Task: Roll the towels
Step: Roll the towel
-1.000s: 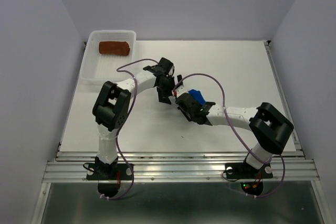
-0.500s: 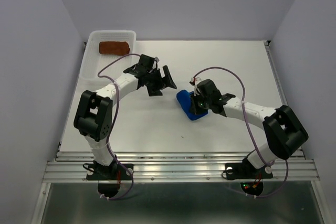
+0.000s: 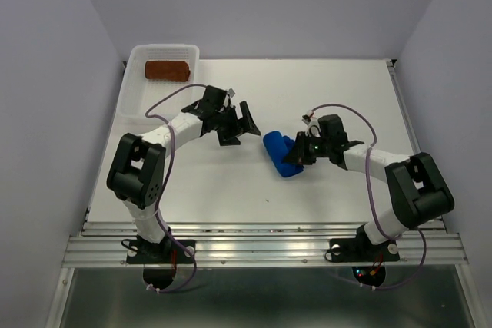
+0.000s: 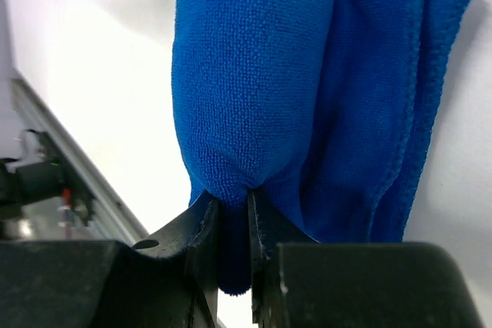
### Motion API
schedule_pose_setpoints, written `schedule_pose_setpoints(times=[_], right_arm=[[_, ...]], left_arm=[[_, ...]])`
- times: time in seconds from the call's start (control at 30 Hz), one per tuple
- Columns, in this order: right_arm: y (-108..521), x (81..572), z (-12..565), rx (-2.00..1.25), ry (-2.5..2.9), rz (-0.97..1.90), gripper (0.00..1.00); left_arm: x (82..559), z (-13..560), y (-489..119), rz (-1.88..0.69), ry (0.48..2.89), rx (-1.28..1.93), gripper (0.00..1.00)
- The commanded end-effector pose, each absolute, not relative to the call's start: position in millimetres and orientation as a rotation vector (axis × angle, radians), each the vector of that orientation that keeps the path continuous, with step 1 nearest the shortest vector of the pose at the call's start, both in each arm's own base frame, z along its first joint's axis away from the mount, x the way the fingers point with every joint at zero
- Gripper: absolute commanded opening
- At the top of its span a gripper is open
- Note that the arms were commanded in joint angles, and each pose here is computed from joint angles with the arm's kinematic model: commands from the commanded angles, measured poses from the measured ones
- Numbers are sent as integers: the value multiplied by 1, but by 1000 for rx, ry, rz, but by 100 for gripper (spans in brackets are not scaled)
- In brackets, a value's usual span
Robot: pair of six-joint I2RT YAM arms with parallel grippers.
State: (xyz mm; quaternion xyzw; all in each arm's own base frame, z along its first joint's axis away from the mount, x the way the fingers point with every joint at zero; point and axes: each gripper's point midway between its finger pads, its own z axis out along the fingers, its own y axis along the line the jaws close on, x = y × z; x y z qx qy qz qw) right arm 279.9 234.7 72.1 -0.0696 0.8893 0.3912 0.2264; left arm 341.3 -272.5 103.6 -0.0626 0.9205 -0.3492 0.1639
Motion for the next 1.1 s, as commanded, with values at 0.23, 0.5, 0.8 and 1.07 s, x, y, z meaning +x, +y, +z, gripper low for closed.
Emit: schedule_pose_setpoints(times=[0.23,0.5,0.8,1.07], right_arm=[[214,283,78,69,2292,1507,4],[187,277,58,254,2259,1578,4],[162,276,37,441,2235,1625,5],[157,277,34,471,2234,1640,8]], left_arm=[[327,132,-321,-1136,2556,11,99],[323,124,-347,-1178,2580,92,99],[312,115,-380,-1279,2590,202,99],[305,114,-404,-1358,2559,278,99]])
